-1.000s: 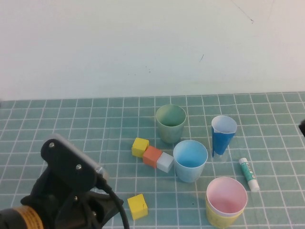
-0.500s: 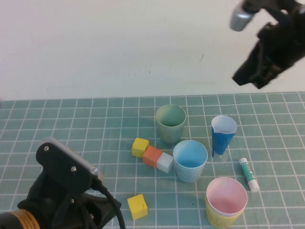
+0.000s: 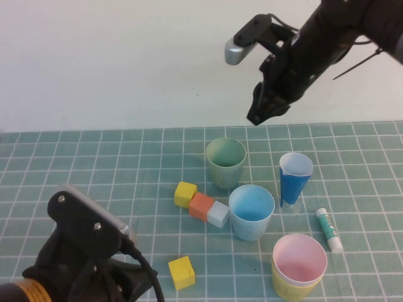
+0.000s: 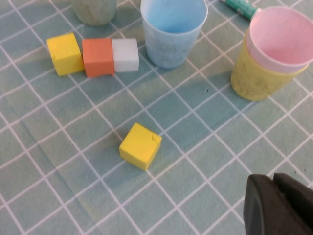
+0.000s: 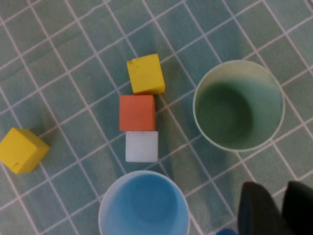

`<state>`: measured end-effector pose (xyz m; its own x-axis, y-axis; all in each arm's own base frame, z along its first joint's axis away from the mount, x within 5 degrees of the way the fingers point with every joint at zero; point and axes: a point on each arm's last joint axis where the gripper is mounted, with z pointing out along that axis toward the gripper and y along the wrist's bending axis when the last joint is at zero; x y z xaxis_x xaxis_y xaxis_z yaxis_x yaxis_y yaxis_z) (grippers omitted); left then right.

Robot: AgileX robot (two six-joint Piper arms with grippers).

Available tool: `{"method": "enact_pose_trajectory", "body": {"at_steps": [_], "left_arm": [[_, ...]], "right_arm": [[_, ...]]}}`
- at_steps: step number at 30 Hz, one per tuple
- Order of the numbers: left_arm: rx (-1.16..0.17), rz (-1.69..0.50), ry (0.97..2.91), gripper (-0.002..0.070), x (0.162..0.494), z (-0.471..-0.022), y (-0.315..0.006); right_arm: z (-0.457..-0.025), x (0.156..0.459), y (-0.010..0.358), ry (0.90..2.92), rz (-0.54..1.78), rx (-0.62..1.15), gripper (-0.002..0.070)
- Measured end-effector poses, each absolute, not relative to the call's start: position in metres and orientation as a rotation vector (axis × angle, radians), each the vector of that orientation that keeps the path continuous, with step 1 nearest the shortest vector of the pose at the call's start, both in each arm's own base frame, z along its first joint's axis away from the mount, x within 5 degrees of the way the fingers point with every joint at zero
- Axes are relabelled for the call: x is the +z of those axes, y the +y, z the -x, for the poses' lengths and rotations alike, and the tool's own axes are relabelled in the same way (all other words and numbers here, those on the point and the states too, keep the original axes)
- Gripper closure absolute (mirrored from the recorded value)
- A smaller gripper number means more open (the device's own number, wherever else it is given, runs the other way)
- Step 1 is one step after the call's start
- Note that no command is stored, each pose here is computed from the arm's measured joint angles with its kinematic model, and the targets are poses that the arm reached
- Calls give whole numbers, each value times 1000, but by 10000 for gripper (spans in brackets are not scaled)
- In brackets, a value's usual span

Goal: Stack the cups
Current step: Pick up the green cup

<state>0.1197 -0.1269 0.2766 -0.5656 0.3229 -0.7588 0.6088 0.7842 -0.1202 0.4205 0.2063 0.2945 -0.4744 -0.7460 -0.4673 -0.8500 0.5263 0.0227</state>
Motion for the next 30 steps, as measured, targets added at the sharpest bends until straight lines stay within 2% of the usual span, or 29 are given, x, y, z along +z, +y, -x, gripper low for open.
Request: {"method": "enact_pose_trajectory", "body": {"at_steps": [1,6,9,17,25,30], "left_arm": [[-477,-690,2213,675,275,-119,-126],[-454,-704,2252,676,261,-116,-123],[-437,-714,2281,676,252,-114,-121],[-411,-726,2320,676,242,-111,-117],[-405,-728,2328,676,242,-111,-117],[-403,-729,2327,676,242,-111,-117]], "right_arm": [[-423,291,209,2371,1304,356,528],[-440,264,220,2397,1276,369,188],[-450,247,224,2413,1230,370,111],[-473,209,231,2389,1085,352,108],[-481,184,233,2397,1065,334,185],[-483,163,234,2432,1072,334,199]]}}
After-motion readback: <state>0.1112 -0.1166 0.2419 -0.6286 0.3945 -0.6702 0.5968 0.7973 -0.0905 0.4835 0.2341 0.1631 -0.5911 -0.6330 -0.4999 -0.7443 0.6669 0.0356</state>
